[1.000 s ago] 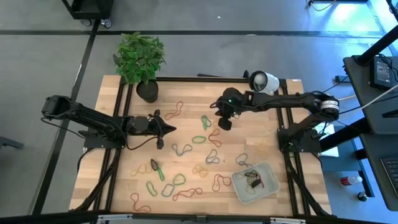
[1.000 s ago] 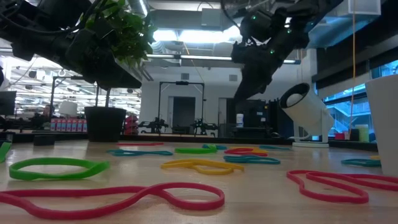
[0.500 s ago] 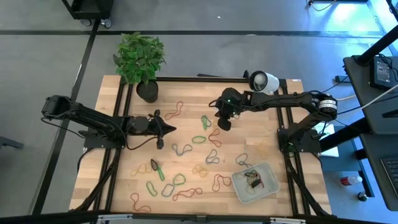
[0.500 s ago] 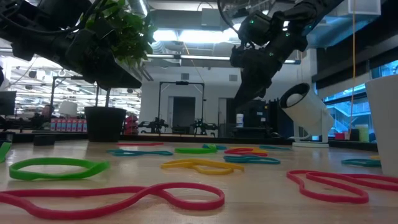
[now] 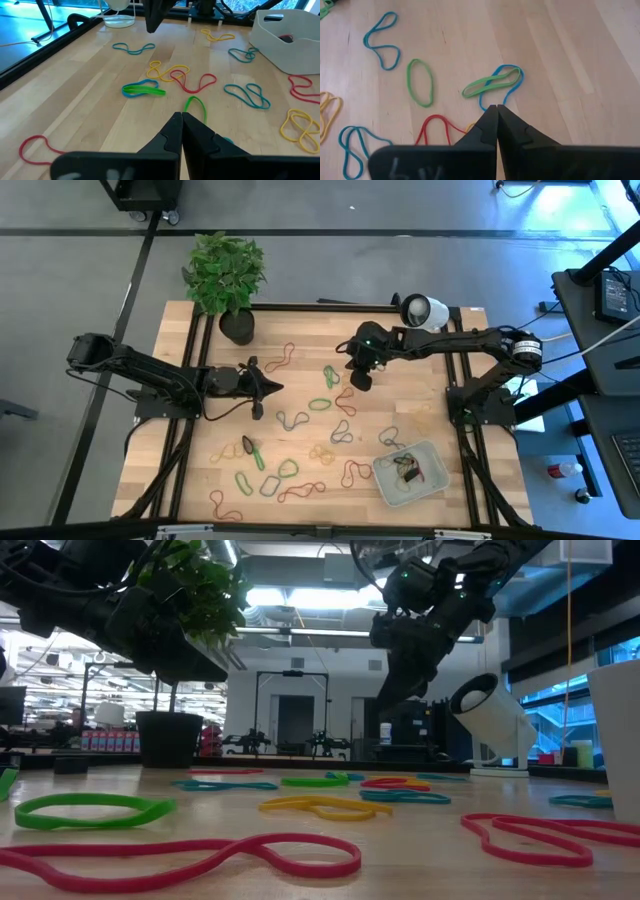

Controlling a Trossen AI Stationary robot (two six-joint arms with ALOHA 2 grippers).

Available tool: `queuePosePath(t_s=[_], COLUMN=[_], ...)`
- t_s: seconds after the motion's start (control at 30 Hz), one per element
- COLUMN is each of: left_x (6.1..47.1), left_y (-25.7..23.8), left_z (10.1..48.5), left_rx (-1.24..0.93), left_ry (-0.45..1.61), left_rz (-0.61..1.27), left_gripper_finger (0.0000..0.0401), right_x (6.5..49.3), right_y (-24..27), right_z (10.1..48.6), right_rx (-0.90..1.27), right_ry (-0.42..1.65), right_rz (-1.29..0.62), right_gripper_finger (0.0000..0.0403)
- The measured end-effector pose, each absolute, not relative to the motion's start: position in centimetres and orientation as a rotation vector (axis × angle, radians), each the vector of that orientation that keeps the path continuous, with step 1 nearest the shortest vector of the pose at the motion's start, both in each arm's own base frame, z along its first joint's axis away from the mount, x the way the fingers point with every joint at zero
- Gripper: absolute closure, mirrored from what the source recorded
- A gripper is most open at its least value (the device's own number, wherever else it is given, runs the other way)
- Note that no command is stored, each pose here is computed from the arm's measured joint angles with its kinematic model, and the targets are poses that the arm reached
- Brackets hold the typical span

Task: Pick and place rubber bands into bin
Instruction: Put the blue rubber band into the white bin

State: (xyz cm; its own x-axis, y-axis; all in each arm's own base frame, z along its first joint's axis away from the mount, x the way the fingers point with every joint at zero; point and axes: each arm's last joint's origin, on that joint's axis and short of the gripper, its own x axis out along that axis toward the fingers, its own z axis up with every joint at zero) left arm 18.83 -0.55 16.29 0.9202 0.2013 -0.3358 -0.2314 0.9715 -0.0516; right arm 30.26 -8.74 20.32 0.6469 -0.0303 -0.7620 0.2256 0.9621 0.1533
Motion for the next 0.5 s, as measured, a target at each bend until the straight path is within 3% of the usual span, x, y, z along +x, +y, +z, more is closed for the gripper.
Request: queuePosePath(t_s=[0.33, 0.5], left_x=[18.8, 18.9], left_y=[-0.6, -0.6], left_z=[16.3, 16.4], left_rx=[-0.092, -0.102], left_ry=[0.334, 0.319], left_rz=[0.223, 0.223], left_gripper_finger=[0.0397, 0.0397], right_x=[30.4, 29.4], right_y=[-8.1, -7.3], right_z=[20.2, 17.7], right_rx=[0.228, 0.24], right_ry=[0.855, 0.835], right_rz=[-0.125, -0.029], right_gripper_finger=[0.0396, 0.0396])
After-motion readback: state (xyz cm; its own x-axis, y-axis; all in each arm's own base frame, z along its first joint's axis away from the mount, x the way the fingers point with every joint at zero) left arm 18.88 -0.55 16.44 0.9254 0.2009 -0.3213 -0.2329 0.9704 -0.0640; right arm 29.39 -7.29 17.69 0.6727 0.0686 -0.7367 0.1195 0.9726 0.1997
